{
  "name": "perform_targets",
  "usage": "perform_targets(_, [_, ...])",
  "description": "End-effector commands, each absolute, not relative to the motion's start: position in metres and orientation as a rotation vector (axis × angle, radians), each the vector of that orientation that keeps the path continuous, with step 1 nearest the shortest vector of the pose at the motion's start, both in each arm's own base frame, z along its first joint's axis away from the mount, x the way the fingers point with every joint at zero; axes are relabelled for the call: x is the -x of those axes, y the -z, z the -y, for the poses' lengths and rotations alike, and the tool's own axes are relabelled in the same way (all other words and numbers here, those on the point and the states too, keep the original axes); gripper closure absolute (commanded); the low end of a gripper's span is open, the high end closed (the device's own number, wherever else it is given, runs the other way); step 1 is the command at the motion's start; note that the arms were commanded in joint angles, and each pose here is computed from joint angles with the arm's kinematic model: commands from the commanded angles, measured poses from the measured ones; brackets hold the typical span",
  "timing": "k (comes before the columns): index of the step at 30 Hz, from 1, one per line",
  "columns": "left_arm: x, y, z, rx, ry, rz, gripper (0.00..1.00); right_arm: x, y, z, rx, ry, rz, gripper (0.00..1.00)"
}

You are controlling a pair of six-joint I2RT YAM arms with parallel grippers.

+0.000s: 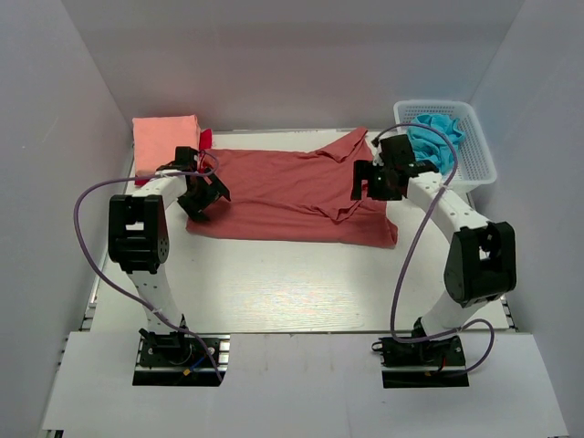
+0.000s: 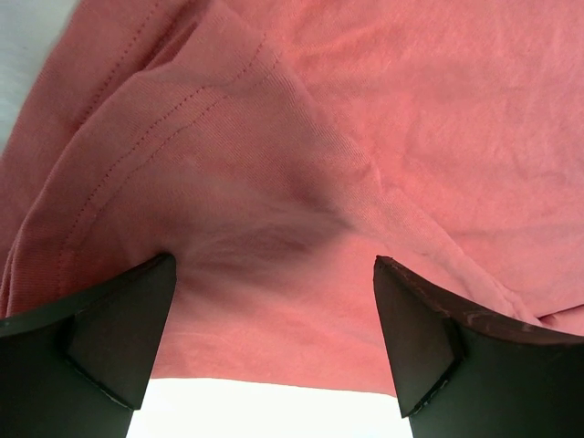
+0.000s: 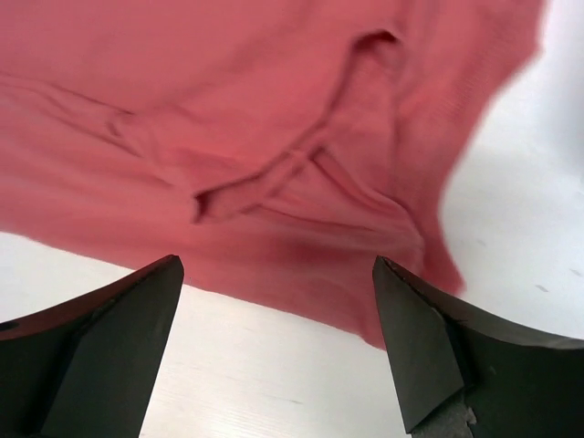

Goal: Fold and stack the t-shirts
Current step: Fold the flattened tshirt in 1/3 of the way

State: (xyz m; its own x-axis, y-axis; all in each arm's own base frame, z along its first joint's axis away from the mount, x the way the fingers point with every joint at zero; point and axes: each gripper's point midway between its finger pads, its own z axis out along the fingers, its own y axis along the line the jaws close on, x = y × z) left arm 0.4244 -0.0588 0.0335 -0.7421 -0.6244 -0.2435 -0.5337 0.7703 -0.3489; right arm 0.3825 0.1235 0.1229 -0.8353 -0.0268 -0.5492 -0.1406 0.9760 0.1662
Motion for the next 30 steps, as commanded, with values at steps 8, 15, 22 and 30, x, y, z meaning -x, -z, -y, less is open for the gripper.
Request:
perform_targets(8, [-0.394, -0.02, 0.053, 0.874, 0.313, -2.698, 0.0, -0.371, -0.062, -0.162, 0.018, -0.554, -2.602, 0.1])
perform_targets(15, [-0.341, -0.012, 0.056, 0.908, 0.324, -2.753, 0.0, -0.314, -0.021, -0.144, -0.182, -0.523, -2.724, 0.1])
perform_targets(22, [-0.273, -0.028, 0.057, 0.916, 0.346, -2.739, 0.0, -0.21, -0.014, -0.115, -0.364, -0.46, -2.811, 0.1])
perform_targets(30, [-0.235, -0.079, 0.051, 0.893, 0.347, -2.634, 0.0, -0.156, -0.06, -0.126, -0.205, -0.636, -2.852, 0.1])
